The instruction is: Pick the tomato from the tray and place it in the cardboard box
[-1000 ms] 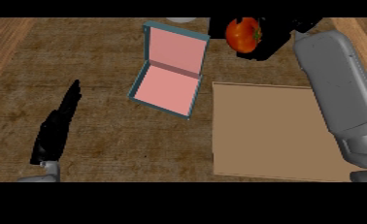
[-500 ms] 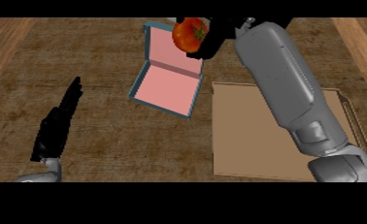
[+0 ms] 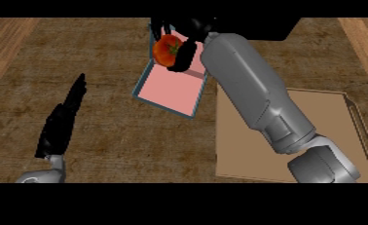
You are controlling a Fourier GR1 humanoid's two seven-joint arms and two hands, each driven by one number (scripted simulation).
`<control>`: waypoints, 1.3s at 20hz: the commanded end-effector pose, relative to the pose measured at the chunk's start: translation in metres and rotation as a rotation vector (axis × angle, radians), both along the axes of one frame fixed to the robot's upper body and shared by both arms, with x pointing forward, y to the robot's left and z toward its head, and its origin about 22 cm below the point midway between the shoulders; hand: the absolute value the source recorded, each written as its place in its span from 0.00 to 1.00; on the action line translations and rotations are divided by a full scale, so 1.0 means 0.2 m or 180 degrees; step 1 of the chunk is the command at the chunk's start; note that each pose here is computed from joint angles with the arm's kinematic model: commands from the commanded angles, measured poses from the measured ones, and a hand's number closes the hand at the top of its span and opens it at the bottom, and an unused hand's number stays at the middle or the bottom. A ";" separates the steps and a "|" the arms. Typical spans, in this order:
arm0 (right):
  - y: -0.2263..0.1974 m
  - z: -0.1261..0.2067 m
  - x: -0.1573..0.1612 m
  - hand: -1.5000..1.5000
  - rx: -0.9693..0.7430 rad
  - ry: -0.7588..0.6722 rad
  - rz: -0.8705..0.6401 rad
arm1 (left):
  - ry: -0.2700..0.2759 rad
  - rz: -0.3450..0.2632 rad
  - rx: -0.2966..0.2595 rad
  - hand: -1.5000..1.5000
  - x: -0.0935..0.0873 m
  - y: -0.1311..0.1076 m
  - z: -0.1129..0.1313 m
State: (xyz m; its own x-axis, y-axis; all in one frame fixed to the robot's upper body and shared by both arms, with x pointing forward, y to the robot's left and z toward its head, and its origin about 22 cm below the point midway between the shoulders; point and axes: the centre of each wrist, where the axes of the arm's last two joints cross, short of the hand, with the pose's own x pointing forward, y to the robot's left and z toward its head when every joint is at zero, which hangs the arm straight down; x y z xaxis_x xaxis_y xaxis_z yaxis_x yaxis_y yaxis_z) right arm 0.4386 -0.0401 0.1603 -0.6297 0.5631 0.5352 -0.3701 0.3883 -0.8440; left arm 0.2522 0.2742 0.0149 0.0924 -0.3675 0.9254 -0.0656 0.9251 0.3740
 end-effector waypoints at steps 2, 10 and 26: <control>-0.03 -0.23 -0.01 0.00 -0.0133 0.0292 -0.0265 | -0.0023 -0.0072 0.0043 0.50 0.01 0.04 -0.03; -0.04 -0.28 -0.01 0.00 0.0322 0.0386 -0.0415 | -0.0050 -0.0156 -0.0026 0.50 0.03 -0.03 0.03; -0.43 -0.06 0.17 0.00 0.2545 0.0878 -0.1154 | -0.0028 -0.0109 0.0018 0.50 -0.02 0.06 -0.02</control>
State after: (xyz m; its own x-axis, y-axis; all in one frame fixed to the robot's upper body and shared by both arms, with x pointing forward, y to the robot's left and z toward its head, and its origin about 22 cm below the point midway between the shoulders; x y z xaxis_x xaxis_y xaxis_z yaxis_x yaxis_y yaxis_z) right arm 0.4629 -0.0923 0.1399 -0.3066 0.1628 0.9378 -0.3267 0.9074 -0.2644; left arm 0.2580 0.2746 0.0140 0.0715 -0.3683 0.9270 -0.0411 0.9275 0.3716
